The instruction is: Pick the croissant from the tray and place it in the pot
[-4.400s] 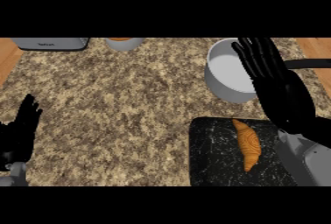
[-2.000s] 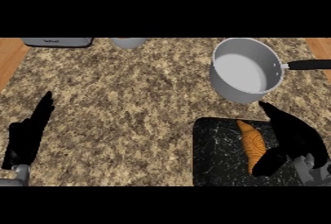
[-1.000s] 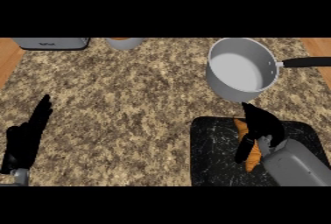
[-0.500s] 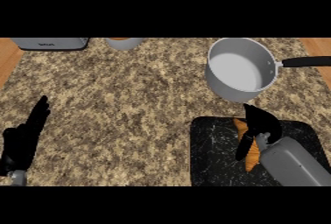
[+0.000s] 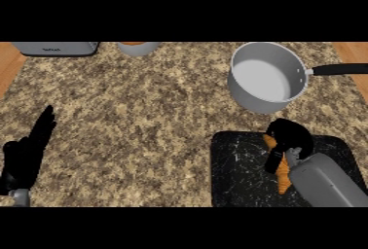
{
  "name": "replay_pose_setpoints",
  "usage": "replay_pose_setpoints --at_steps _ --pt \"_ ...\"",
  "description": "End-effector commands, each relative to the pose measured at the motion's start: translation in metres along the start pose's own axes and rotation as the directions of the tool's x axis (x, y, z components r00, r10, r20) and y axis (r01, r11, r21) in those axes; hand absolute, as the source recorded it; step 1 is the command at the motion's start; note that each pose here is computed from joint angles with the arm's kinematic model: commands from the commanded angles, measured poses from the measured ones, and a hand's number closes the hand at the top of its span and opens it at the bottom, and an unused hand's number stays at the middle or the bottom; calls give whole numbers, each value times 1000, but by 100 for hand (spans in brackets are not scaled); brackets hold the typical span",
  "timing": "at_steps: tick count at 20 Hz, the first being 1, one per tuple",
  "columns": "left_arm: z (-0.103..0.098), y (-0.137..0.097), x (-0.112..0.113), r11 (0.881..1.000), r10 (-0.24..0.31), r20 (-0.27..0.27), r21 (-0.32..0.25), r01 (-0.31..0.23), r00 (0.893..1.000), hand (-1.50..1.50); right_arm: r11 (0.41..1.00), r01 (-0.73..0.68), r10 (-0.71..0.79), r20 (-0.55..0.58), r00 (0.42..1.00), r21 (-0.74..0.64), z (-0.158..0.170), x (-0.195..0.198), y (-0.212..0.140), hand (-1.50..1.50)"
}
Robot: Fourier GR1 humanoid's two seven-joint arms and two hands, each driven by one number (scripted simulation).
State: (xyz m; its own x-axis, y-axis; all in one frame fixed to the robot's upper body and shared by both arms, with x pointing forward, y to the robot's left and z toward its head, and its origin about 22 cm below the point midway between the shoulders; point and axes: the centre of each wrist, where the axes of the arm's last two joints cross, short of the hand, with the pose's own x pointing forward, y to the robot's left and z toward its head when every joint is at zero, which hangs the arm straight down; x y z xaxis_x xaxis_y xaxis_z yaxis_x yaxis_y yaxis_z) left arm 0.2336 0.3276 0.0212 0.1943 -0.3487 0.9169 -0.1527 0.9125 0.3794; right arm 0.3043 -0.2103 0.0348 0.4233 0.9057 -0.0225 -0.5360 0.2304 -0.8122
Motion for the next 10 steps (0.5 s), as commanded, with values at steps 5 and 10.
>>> replay_pose_setpoints --at_steps 5,10 --pt "-1 9 5 1000 -13 -3 -11 13 1000 0 995 -103 95 266 959 15 31 28 8 150" --pt "1 10 3 1000 -8 14 -20 8 1000 0 972 -226 194 739 644 -59 70 51 18 150"
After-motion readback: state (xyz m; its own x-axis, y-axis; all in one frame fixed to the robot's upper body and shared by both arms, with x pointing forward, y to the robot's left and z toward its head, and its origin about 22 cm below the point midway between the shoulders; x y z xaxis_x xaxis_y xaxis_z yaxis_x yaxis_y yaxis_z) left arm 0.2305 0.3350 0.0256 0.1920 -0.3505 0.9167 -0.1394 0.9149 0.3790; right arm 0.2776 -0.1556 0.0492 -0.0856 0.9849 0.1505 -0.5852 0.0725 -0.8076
